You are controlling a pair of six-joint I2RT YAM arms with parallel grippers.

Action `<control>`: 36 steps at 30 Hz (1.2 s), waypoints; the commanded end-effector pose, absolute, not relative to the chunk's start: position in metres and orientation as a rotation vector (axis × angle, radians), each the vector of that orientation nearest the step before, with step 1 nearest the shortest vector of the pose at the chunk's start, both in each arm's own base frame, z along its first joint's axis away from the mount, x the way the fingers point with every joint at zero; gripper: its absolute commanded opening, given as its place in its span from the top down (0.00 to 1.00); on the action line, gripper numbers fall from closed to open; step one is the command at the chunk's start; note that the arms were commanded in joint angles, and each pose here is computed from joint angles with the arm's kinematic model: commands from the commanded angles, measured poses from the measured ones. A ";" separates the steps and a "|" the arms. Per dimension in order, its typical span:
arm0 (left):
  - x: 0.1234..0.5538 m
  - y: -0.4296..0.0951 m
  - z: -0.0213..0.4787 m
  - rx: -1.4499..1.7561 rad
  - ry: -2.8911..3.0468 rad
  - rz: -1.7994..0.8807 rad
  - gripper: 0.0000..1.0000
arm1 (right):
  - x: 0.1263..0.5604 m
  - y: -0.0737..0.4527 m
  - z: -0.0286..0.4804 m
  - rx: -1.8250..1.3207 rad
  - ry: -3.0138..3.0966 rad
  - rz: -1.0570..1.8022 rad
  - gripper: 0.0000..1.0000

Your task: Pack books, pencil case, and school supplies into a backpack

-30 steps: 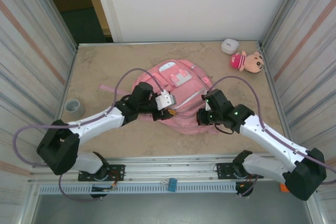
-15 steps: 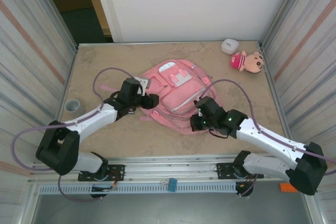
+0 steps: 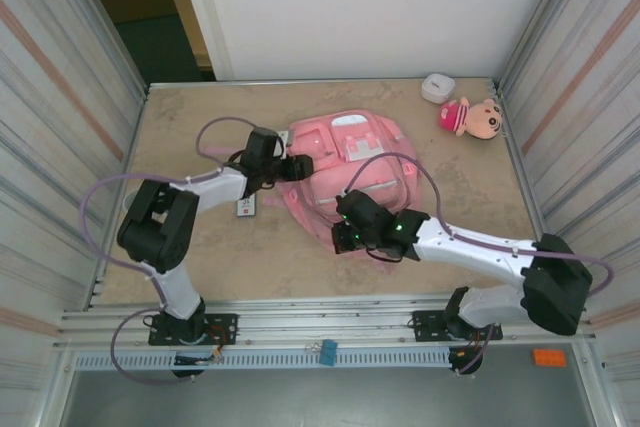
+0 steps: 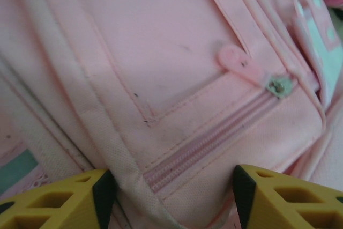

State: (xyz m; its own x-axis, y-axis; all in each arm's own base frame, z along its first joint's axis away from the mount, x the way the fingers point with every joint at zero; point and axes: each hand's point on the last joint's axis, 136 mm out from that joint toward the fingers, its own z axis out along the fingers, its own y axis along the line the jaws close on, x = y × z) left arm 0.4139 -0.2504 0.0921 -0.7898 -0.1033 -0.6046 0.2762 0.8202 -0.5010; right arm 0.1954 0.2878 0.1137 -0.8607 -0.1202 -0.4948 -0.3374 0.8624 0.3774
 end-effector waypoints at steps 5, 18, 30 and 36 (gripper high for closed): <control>0.435 -0.254 0.129 0.084 2.296 -0.847 0.36 | 0.213 0.329 0.136 -0.323 2.498 0.736 1.00; 0.309 -0.210 0.114 -0.598 2.520 -1.035 0.47 | 0.211 0.328 0.131 -0.379 2.515 0.743 1.00; 0.298 -0.243 0.106 -0.727 2.530 -1.246 0.60 | 0.210 0.330 0.129 -0.391 2.518 0.749 1.00; 0.295 -0.254 0.097 -0.748 2.547 -1.272 0.68 | 0.210 0.331 0.129 -0.395 2.514 0.755 1.00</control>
State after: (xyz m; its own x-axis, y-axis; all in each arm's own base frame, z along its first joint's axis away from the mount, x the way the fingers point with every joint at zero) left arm 0.2977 -0.2482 0.1012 -0.8559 -0.5172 0.0042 -0.3256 0.5325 -0.7813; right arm 0.2083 0.3166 0.1164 -0.8613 -0.1205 -0.4936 -0.3509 0.8436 0.4064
